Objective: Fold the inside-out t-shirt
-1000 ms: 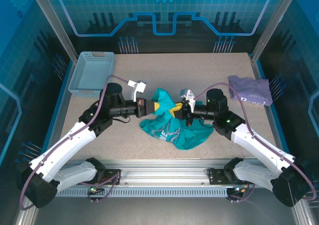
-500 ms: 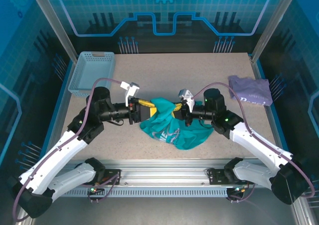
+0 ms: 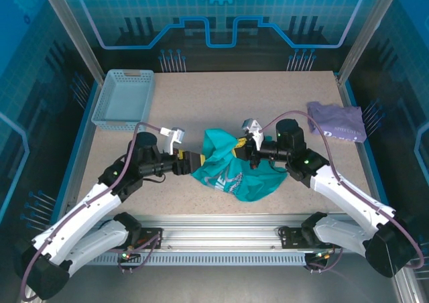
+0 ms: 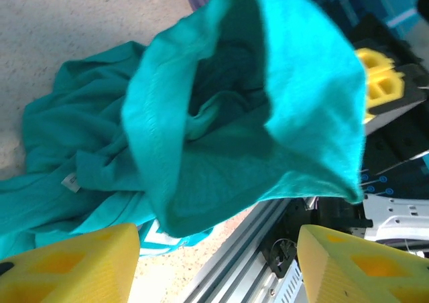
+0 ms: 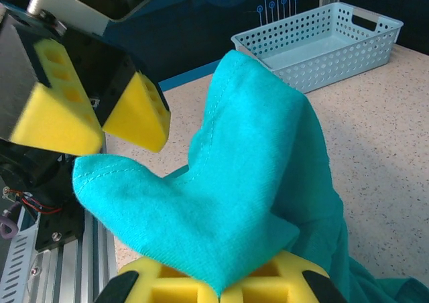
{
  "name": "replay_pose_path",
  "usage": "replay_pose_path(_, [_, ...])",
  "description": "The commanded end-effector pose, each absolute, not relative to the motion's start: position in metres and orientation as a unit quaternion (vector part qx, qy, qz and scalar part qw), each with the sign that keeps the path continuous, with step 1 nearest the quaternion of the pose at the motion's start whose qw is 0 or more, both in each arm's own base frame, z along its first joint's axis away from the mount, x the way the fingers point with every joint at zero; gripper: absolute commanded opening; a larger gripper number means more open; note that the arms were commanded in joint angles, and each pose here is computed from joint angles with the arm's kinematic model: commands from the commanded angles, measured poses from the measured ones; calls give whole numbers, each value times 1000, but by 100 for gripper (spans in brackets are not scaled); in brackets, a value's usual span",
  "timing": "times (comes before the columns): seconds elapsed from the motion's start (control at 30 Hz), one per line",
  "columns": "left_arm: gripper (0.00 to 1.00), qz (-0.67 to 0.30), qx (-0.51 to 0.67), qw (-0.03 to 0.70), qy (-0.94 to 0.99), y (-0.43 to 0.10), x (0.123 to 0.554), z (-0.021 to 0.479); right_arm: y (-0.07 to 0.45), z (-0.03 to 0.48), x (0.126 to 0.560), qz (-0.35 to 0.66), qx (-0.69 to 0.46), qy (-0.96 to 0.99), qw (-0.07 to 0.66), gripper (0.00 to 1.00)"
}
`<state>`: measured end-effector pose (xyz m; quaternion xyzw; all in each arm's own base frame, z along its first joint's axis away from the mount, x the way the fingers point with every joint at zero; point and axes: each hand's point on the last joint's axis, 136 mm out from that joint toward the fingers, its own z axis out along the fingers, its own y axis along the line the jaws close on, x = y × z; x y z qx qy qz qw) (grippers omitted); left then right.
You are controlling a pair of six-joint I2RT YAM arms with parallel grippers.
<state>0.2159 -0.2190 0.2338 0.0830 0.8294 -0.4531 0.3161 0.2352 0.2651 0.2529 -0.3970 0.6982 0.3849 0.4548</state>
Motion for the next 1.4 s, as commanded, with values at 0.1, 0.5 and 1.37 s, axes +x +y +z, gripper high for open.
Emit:
replay_pose_path(0.1, [67,-495,33,293,817,-228,226,227,263,260,238,389,-389,695,464,0])
replay_pose_path(0.5, [35,-563,92,290,768,-259,234,238,262,259,240,385,-385,698,466,0])
replay_pose_path(1.37, [0,-314,361,443,758,-228,203,288,252,281,216,318,-416,695,492,58])
